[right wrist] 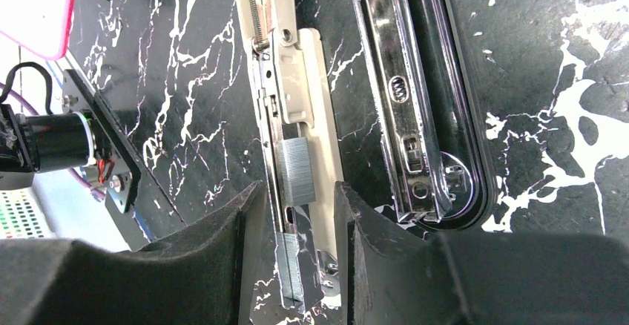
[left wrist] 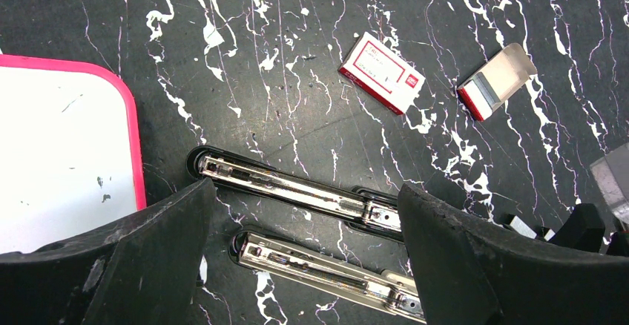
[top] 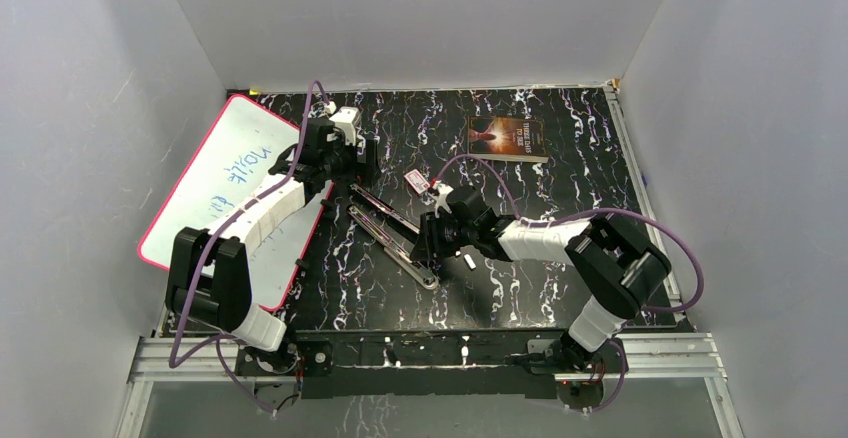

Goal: Load the staples into the stapler

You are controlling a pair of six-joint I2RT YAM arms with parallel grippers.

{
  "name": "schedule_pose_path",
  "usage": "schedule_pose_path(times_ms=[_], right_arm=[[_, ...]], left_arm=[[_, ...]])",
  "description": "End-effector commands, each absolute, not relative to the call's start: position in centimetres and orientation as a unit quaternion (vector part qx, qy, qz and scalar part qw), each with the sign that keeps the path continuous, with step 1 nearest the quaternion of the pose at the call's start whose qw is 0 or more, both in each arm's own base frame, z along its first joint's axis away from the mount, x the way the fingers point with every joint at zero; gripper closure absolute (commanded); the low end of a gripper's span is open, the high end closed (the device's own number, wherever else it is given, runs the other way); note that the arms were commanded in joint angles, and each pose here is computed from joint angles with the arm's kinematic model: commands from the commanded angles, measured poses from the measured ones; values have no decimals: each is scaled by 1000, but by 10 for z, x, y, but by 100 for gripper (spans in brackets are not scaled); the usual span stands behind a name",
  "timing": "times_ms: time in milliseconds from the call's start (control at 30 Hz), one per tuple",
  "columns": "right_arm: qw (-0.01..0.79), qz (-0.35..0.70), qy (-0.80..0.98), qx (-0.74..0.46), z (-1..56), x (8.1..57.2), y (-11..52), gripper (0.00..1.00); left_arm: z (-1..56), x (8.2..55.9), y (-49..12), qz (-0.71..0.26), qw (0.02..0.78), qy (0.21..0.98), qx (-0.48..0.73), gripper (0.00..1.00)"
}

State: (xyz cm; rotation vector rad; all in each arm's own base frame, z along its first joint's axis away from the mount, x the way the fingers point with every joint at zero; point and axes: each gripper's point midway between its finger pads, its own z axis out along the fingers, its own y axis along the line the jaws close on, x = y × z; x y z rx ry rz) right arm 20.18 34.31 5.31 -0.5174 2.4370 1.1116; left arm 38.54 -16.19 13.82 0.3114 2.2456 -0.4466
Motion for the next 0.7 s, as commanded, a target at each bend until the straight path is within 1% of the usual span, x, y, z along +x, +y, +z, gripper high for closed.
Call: schedule_pose_path(times_ms=[0, 400, 667], right_arm=[[218, 420, 861, -185, 66, 210, 355, 53], [205, 428, 861, -184, 61, 207, 357, 54], [201, 430, 861, -182, 58, 206, 357, 59]], left_arm=[[146, 384, -159, -172, 412, 885, 127, 8], [146, 384, -157, -170, 414, 886, 126, 8], [145, 384, -157, -168, 413, 886, 127, 8]])
